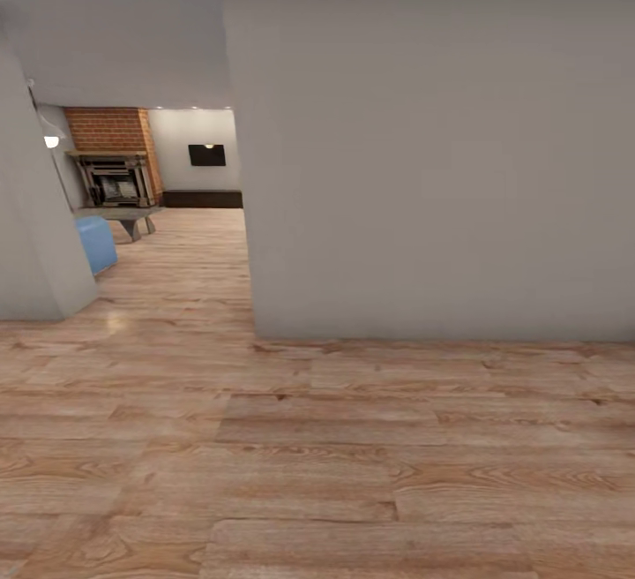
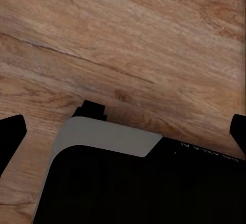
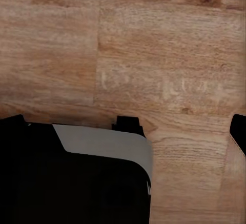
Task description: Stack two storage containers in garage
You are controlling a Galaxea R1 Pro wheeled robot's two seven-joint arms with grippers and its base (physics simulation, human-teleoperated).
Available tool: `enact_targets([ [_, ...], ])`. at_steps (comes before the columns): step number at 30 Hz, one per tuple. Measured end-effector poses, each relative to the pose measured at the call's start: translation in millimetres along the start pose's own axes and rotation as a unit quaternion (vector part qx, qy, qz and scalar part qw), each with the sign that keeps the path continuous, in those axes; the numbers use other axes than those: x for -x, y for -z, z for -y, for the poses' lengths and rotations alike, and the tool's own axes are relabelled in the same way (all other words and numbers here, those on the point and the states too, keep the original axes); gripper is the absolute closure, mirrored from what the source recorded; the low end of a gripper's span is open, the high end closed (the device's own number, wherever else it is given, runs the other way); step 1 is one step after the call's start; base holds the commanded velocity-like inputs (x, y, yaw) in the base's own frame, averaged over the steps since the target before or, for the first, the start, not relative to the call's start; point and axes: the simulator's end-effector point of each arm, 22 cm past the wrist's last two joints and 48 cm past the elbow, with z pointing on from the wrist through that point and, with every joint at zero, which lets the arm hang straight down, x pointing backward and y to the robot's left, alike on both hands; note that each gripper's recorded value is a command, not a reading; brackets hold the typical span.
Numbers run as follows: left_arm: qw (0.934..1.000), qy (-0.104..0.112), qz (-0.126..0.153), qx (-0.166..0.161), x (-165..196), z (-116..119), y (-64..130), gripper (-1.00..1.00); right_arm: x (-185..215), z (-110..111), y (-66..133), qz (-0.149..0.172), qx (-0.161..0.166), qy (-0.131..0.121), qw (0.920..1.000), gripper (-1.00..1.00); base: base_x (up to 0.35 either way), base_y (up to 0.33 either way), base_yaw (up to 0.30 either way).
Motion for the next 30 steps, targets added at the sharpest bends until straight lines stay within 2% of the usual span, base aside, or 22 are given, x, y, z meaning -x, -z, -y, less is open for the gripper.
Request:
enact_targets([
  [13, 1.0, 0.0, 0.001, 0.0, 0.3, 0.0, 0.0, -1.0, 0.9, -4.3, 0.0, 0.001, 0.002, 0.004, 1.0, -1.0, 0.322, 0.0, 0.021],
  [30, 1.0, 0.001, 0.001, 0.0, 0.2, 0.0, 0.0, -1.0, -0.3, -2.3, 0.0, -0.001, 0.001, 0.002, 1.0, -1.0, 0.322, 0.0, 0.249],
])
